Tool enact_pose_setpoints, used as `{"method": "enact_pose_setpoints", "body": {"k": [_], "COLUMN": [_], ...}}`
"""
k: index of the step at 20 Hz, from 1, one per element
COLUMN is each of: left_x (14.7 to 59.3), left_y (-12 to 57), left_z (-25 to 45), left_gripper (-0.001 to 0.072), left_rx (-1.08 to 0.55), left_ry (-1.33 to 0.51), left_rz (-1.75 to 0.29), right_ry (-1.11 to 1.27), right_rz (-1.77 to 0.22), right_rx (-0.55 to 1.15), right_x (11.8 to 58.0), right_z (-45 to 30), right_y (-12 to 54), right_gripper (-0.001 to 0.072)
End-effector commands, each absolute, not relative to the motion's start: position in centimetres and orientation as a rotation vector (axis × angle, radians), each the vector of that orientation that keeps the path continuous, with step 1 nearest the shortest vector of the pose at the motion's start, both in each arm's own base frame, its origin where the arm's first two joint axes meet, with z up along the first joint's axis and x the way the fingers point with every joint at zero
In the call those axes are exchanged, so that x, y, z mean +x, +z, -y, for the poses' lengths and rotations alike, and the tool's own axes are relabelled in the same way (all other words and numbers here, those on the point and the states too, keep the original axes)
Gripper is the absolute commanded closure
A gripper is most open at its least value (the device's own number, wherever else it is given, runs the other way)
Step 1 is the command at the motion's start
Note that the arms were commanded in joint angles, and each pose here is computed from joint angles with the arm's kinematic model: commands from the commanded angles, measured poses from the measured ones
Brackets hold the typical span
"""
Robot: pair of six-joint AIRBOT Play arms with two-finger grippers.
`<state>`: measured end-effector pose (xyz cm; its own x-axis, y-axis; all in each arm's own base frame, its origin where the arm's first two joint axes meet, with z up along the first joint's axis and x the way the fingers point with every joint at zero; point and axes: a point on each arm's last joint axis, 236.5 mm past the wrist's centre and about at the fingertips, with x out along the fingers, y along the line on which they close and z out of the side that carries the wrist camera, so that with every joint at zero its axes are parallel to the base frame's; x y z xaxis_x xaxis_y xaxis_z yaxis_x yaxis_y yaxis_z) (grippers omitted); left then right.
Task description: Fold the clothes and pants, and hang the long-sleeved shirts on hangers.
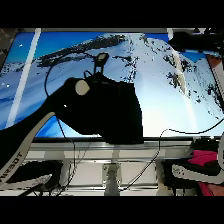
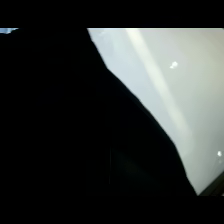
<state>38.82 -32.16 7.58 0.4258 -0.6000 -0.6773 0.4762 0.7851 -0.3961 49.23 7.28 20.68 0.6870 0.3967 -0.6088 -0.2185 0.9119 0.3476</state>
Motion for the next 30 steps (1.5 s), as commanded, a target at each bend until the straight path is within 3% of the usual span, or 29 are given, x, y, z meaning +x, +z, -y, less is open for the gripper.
{"method": "enact_pose_setpoints", "body": {"k": [1,6,11,12,14,15,16,17,22,30], "left_x": [40.4,36.5,32.4,31.6,30.6,30.4,30.5,30.7,32.2,31.8], "left_y": [5.9,2.6,-1.0,-2.0,-3.5,-4.0,-4.2,-4.2,-5.2,-8.2], "left_z": [23.8,12.5,6.8,5.3,2.7,1.3,0.2,-0.5,-2.1,-2.7], "left_gripper": [0.0702,0.0702,0.07,0.0701,0.0651,0.046,0.0305,0.028,0.0279,0.028], "left_rx": [-0.077,-0.118,-0.489,-0.515,-0.549,-0.539,-0.526,-0.53,-0.495,-0.551], "left_ry": [-0.526,-0.391,-0.337,-0.296,-0.218,-0.179,-0.146,-0.124,-0.074,-0.047], "left_rz": [-1.005,-1.187,-1.293,-1.319,-1.341,-1.344,-1.335,-1.319,-1.273,-1.347], "right_ry": [0.535,0.827,0.779,0.729,0.646,0.629,0.626,0.63,0.631,0.608], "right_rz": [-1.021,-1.347,-1.505,-1.526,-1.544,-1.558,-1.572,-1.582,-1.552,-1.556], "right_rx": [0.265,0.463,0.547,0.562,0.521,0.493,0.456,0.428,0.303,0.268], "right_x": [46.0,42.7,42.8,43.1,43.6,43.4,43.1,42.8,43.1,43.2], "right_z": [-9.2,-13.0,-14.1,-14.0,-13.7,-13.7,-13.9,-14.3,-15.7,-14.9], "right_y": [14.1,5.4,-2.6,-3.7,-5.5,-6.1,-6.5,-6.7,-7.8,-8.3], "right_gripper": [0.0695,0.0694,0.0664,0.0587,0.0292,0.0263,0.0263,0.0263,0.0266,0.0266]}}
